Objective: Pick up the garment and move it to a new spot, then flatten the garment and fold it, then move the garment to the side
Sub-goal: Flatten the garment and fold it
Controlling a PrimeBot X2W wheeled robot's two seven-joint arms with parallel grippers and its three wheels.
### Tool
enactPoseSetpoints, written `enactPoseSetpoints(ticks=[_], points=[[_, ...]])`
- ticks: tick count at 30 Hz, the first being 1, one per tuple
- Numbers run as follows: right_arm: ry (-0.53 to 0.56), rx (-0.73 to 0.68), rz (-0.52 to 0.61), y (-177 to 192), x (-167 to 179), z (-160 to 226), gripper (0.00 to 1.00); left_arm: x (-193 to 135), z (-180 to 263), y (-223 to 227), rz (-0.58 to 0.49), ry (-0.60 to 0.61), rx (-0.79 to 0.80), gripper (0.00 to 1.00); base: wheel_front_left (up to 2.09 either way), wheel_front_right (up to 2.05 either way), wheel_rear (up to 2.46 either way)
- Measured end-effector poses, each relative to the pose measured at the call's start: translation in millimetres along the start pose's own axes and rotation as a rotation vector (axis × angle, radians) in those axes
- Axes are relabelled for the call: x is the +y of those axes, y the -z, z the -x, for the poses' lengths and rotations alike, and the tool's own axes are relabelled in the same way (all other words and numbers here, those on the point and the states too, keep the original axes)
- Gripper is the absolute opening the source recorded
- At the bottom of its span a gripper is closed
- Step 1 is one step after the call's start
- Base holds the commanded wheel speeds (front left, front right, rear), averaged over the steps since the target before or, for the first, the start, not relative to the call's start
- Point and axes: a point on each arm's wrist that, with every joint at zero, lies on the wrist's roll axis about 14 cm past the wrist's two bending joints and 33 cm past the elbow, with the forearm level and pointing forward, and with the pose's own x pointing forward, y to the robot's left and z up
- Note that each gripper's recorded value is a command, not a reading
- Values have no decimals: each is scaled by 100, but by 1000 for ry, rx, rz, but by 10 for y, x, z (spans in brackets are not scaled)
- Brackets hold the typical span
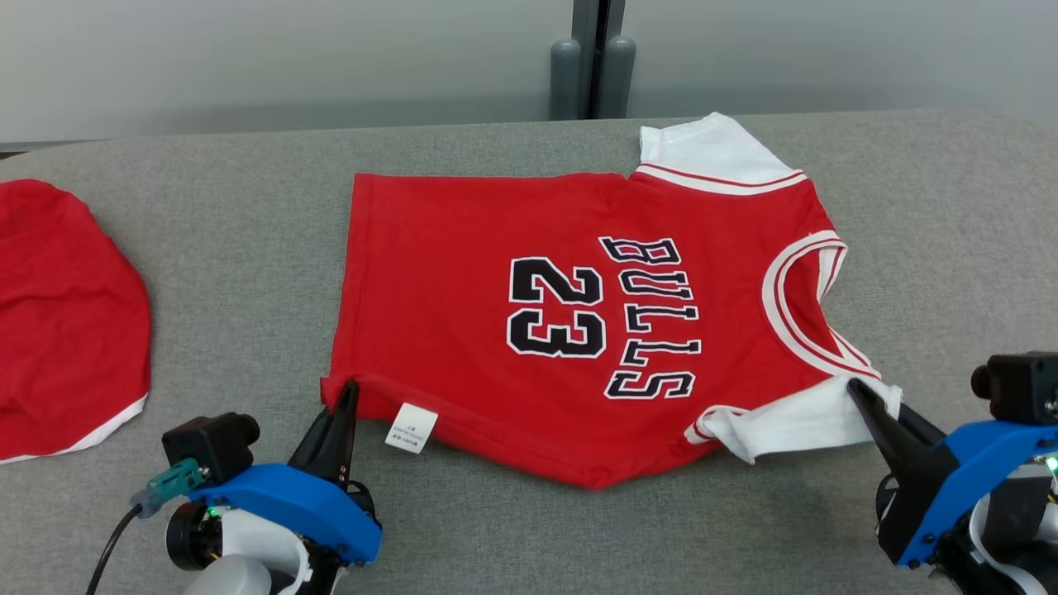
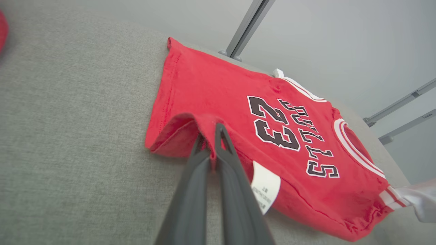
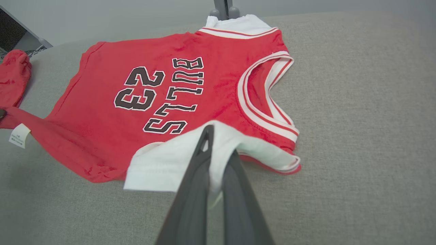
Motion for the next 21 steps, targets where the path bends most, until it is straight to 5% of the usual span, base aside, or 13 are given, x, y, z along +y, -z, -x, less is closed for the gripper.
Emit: enactPoseSetpoints(ticks=[10, 21], points=[[24, -87, 56, -344, -80, -331, 0, 98, -304, 42, 3, -63, 42, 0, 0, 0, 0], [15, -73, 94, -318, -89, -668, 0, 252, -589, -12, -20, -111, 25, 0, 0, 0, 0]])
